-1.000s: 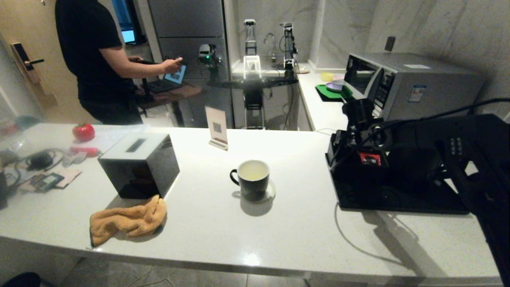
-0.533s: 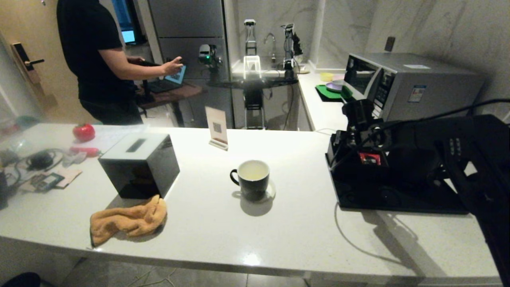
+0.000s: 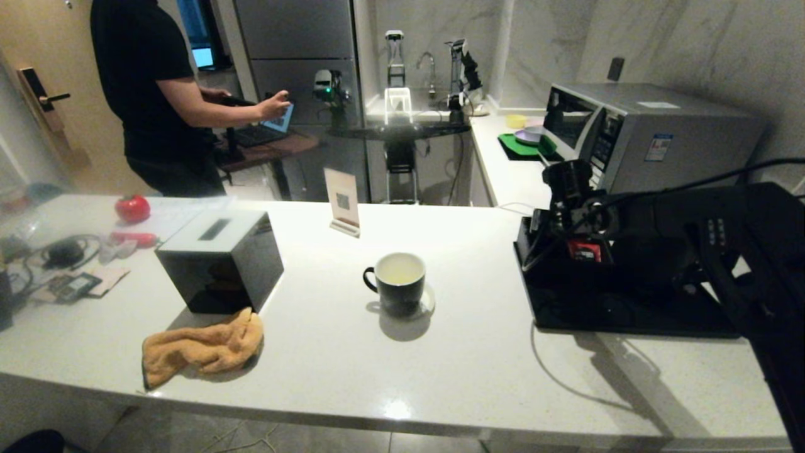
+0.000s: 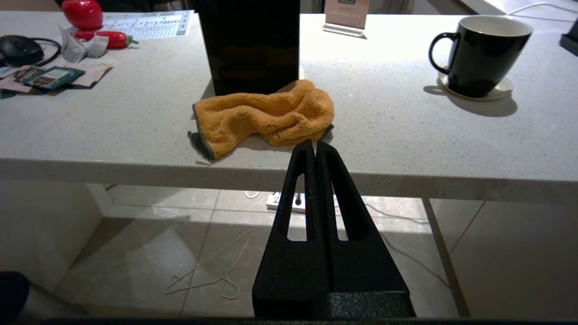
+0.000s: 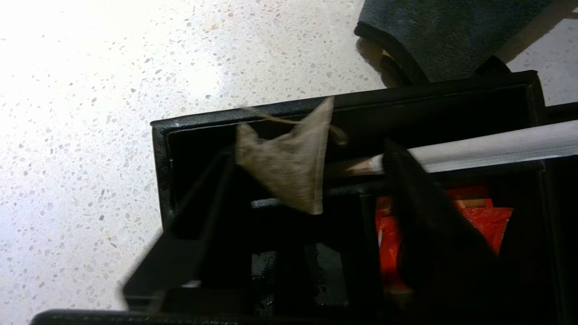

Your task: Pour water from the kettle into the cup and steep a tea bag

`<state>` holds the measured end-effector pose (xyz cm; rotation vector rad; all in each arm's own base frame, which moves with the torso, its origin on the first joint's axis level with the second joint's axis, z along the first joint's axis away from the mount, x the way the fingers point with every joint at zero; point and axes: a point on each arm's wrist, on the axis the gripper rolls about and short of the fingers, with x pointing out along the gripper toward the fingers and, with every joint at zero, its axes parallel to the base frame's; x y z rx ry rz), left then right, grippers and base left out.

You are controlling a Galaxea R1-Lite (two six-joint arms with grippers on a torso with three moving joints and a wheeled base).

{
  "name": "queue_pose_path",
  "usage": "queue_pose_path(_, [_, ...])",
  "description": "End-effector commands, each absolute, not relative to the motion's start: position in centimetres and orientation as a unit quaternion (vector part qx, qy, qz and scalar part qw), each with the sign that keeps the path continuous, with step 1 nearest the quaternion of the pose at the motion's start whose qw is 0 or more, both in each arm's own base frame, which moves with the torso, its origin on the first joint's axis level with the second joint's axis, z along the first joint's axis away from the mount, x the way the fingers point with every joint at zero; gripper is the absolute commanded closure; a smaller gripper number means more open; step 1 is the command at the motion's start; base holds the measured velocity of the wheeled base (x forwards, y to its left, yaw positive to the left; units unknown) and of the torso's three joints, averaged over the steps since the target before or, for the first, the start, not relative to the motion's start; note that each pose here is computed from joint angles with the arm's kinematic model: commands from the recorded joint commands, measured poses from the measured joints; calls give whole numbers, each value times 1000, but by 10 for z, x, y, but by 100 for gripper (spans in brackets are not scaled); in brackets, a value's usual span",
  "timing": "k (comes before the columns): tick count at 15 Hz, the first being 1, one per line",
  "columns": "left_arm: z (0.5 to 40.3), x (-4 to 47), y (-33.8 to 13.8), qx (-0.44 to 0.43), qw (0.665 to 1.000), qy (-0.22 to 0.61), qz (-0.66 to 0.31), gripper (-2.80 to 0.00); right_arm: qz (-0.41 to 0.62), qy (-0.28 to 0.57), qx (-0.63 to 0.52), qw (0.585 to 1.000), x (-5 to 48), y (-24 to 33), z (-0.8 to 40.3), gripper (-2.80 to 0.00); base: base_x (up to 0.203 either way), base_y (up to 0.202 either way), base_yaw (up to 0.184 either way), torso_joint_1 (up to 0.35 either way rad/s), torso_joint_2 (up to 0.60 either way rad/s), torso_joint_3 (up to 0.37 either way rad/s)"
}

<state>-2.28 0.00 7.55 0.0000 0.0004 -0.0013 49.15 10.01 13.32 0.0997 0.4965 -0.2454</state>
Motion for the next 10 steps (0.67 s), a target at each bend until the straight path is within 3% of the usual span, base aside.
queue_pose_path(1, [75, -23, 0, 0, 1000, 0, 0, 0, -122, 245, 50, 961, 492, 101, 132, 0, 0, 0, 0, 0, 0, 0])
queue_pose_path(10, [75, -23, 0, 0, 1000, 0, 0, 0, -118, 241, 50, 962, 492, 103, 133, 0, 0, 0, 0, 0, 0, 0])
